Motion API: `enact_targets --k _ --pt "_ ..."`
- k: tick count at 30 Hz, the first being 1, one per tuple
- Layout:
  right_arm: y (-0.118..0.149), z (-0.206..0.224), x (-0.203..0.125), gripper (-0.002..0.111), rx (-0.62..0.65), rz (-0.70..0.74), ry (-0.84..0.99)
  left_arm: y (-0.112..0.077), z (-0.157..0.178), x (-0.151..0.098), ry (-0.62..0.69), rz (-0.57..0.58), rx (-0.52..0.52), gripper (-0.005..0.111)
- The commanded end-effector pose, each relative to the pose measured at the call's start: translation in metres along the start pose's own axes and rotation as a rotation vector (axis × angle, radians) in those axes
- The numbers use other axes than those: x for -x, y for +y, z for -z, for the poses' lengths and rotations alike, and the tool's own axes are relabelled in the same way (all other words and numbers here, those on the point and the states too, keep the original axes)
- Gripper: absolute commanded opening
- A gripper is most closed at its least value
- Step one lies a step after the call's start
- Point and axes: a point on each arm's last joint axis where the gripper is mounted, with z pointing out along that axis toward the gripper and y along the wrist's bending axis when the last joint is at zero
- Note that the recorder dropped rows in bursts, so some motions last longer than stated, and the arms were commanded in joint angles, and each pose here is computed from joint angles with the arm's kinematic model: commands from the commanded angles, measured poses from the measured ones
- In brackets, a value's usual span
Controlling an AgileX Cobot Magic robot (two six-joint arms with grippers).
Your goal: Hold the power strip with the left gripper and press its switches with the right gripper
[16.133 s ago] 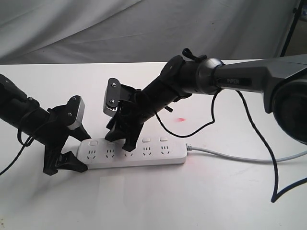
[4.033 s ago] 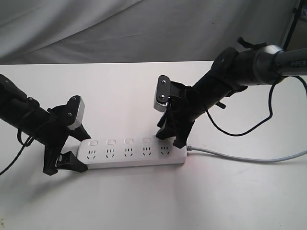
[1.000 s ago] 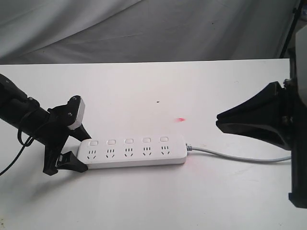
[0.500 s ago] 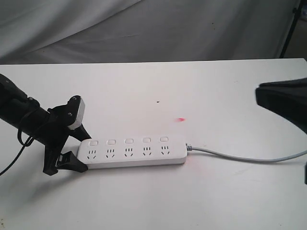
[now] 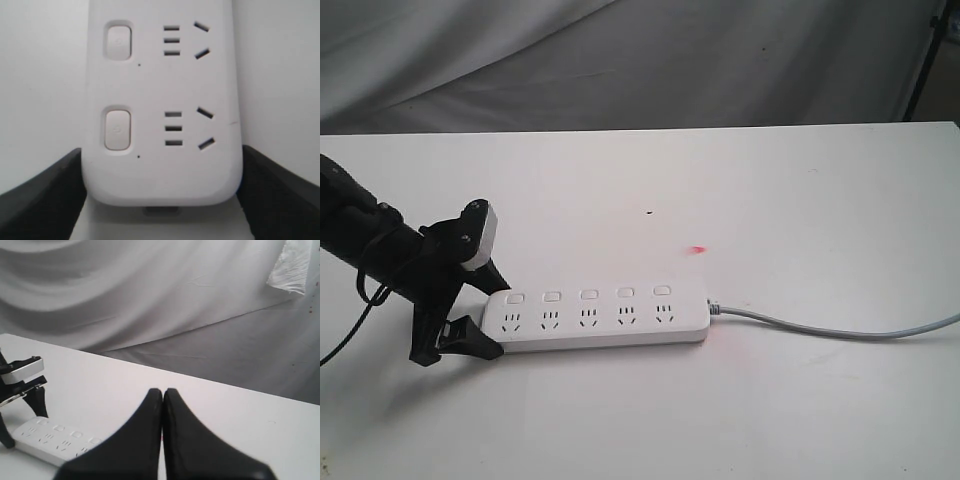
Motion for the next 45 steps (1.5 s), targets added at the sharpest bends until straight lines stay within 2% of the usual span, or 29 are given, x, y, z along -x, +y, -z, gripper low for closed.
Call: enact_targets --k 1,8,9,18,21,25,45 --pt "-0.005 0.000 -0.002 0.000 -0.058 -0.002 -0.032 0.000 0.000 0.002 0.005 -0.002 0.004 0.072" --pt "-0.005 0.000 -0.007 0.000 -0.062 0.087 0.004 0.000 0.000 0.002 0.005 -0.002 0.004 0.072" --pt "-0.006 -0.001 -0.010 0.000 -0.074 0.052 0.008 0.000 0.000 0.002 0.005 -0.002 0.004 0.072" --pt "-0.011 -0.003 -0.041 0.000 -0.129 0.038 -0.025 0.000 0.000 0.002 0.005 -0.002 0.004 0.072" --pt "-0.011 -0.003 -0.043 0.000 -0.131 0.038 -0.026 0.000 0.000 0.002 0.005 -0.002 0.004 0.072" --pt "-0.010 -0.003 -0.049 0.000 -0.113 0.033 0.048 0.000 0.000 0.002 0.005 -0.002 0.004 0.072" --pt "-0.009 -0.003 -0.050 0.000 -0.112 0.033 0.050 0.000 0.000 0.002 0.005 -0.002 0.004 0.072"
